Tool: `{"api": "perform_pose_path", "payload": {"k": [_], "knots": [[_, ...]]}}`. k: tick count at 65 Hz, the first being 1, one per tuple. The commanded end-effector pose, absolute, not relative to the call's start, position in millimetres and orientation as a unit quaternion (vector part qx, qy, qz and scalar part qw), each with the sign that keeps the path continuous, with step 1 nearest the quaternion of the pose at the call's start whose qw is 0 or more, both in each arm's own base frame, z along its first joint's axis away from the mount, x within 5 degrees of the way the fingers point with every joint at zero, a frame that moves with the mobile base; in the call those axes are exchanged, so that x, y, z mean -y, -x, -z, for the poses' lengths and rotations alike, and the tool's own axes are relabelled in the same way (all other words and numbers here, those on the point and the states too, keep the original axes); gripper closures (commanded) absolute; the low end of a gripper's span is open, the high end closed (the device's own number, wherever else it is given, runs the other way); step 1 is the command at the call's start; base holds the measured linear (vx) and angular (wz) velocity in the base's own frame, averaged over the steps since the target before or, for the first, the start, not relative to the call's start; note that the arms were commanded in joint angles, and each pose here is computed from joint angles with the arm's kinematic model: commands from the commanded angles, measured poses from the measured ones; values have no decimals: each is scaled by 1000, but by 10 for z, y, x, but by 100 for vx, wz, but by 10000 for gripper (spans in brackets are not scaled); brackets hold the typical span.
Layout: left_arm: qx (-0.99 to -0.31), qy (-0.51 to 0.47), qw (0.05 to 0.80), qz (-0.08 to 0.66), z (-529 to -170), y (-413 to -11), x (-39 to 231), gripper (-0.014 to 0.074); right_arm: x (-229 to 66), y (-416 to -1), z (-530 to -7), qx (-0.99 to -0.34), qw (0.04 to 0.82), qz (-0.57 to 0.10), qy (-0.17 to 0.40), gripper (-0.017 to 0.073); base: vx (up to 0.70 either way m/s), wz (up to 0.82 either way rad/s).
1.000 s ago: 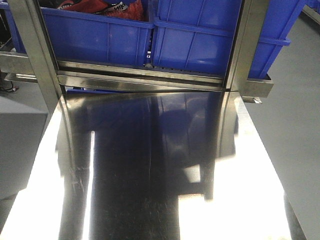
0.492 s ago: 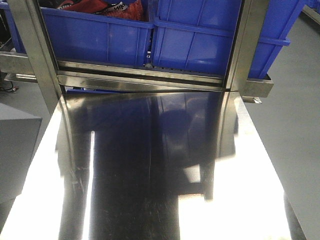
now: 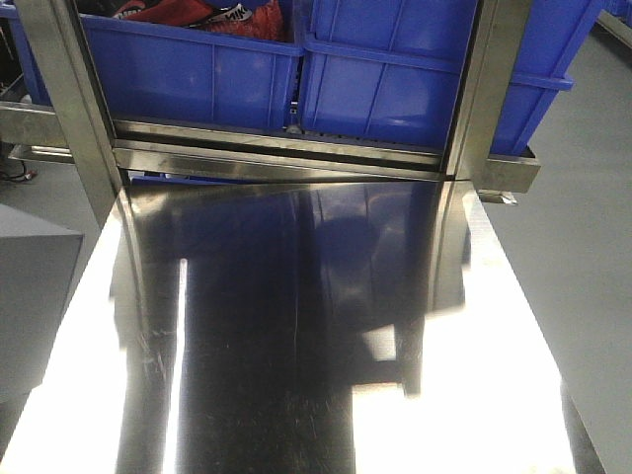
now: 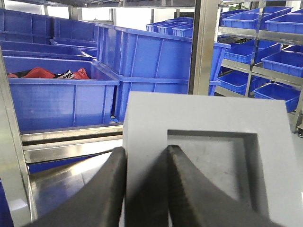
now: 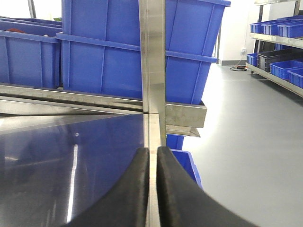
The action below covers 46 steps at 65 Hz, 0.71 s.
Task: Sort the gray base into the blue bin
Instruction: 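Drive the base away from the table while holding the base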
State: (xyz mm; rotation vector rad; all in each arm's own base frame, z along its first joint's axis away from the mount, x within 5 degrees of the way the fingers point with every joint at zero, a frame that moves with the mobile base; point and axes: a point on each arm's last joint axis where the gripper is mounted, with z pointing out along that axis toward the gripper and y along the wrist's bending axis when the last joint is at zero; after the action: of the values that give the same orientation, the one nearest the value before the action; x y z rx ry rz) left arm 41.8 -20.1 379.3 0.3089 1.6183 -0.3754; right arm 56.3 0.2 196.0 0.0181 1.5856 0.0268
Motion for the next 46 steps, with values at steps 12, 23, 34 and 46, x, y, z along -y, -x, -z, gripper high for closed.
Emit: {"api": "perform_pose_path", "payload": {"k": [12,23,34,46], "knots": [[-671,-122,707,187,-3975,-405,198,443,-2,-556,-2028,-683,730,-7,-4,564,0,0],[-671,-122,707,187,-3975,-405,198,443,-2,-556,-2028,-683,730,-7,-4,564,0,0],[-671,-122,707,187,-3975,-405,198,443,-2,-556,-2028,-683,730,-7,-4,564,0,0],[-674,-122,704,187,-3969,-411,202,443,-2,-556,-2028,-683,730,-7,-4,564,-2,-4]]}}
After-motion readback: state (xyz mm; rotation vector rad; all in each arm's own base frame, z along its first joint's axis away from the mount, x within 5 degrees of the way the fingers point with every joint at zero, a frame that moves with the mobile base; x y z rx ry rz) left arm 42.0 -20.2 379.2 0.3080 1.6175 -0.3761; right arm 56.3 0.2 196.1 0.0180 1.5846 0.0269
